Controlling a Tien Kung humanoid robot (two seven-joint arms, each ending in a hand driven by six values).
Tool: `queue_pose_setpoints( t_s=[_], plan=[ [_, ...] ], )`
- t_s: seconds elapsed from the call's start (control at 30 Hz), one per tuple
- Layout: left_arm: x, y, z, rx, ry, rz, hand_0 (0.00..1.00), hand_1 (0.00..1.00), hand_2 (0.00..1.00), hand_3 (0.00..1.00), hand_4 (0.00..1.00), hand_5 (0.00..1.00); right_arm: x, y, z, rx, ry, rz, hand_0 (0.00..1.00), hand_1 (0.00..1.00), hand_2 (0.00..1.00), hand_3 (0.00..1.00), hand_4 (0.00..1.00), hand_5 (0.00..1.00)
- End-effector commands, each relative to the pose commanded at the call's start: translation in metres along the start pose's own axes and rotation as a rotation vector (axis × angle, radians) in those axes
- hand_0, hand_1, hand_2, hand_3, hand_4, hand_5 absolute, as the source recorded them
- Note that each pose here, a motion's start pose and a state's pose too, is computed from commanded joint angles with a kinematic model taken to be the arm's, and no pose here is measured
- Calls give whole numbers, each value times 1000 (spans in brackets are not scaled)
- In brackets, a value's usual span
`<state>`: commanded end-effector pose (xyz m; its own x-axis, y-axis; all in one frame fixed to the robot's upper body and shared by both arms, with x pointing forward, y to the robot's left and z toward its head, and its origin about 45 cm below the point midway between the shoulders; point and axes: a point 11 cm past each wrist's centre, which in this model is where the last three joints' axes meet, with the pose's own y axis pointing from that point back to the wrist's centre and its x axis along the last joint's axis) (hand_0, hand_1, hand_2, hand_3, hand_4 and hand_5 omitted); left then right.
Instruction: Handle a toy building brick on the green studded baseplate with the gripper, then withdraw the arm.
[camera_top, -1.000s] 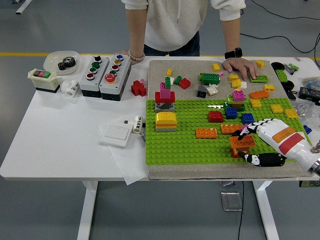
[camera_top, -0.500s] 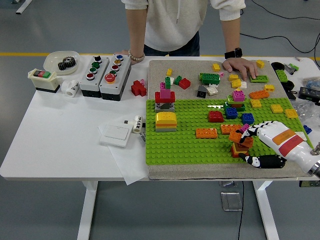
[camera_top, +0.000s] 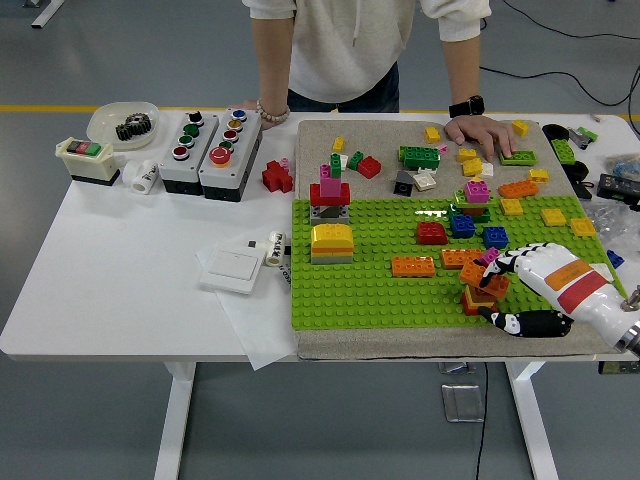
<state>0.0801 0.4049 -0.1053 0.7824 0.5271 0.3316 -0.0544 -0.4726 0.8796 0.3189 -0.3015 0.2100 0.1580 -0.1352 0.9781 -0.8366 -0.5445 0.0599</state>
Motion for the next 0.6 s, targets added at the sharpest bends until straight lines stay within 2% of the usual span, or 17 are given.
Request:
queue_pose_setpoints(
  t_s=[0.6],
  plan=[
    [0, 0, 0, -1, -4, 0, 422, 475, 495, 594, 610, 772, -1, 1, -1, 5, -4, 2, 578, 548, 597, 548, 728, 465]
  ],
)
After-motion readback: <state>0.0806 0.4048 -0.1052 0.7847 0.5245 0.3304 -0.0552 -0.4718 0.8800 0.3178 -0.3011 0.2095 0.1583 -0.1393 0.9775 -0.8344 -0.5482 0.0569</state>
